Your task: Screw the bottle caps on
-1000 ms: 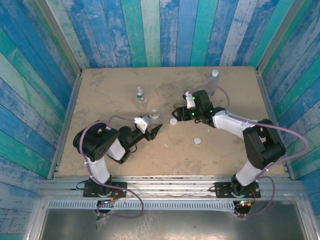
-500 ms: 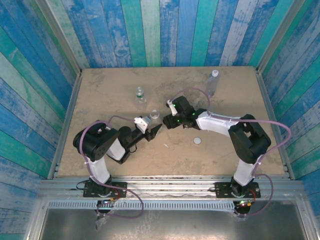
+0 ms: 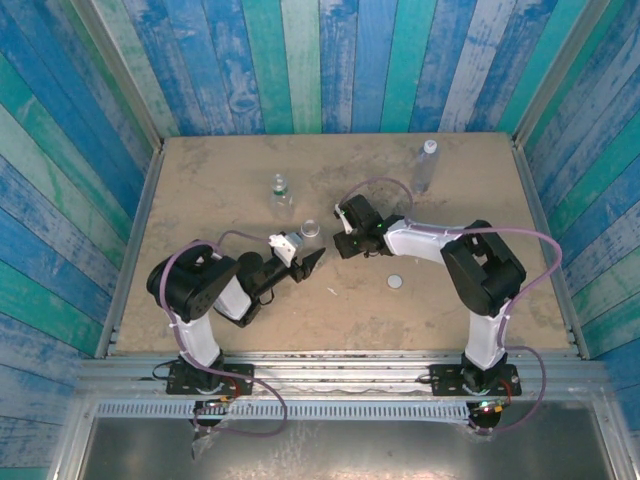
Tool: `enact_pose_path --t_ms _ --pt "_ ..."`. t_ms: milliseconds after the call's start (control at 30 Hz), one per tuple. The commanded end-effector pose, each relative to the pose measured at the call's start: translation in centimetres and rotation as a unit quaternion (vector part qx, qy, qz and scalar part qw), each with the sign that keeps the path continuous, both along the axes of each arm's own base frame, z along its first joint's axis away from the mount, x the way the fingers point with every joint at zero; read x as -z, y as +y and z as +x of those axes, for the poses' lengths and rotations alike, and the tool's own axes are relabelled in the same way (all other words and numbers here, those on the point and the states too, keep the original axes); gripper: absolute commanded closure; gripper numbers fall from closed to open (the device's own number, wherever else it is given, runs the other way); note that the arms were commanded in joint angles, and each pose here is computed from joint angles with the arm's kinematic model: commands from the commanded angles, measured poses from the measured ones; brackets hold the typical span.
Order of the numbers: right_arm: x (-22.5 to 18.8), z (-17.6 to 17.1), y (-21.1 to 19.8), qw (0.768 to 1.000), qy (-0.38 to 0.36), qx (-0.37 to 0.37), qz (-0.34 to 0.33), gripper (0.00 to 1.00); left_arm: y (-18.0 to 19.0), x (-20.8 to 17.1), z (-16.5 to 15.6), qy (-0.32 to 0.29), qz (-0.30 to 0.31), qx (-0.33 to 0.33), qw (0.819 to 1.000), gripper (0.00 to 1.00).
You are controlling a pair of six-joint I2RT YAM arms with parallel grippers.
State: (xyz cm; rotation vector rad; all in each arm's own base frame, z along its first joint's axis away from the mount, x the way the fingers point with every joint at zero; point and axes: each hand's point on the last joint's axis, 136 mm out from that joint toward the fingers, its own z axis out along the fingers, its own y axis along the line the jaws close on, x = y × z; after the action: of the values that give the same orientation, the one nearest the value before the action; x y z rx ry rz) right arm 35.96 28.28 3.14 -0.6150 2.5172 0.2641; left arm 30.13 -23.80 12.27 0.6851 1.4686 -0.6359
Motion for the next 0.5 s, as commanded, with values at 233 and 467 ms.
enact_pose_path --t_ms 233,467 --pt "1.07 0.46 -0.52 1.000 0.013 0.012 -0.023 0.46 -0.32 0.44 0.05 -0.002 0.007 0.011 1.000 0.35" --pt "1.13 0.45 -0.56 0.999 0.016 0.012 -0.025 0.51 -0.36 0.54 0.02 0.000 0.009 0.012 1.000 0.35"
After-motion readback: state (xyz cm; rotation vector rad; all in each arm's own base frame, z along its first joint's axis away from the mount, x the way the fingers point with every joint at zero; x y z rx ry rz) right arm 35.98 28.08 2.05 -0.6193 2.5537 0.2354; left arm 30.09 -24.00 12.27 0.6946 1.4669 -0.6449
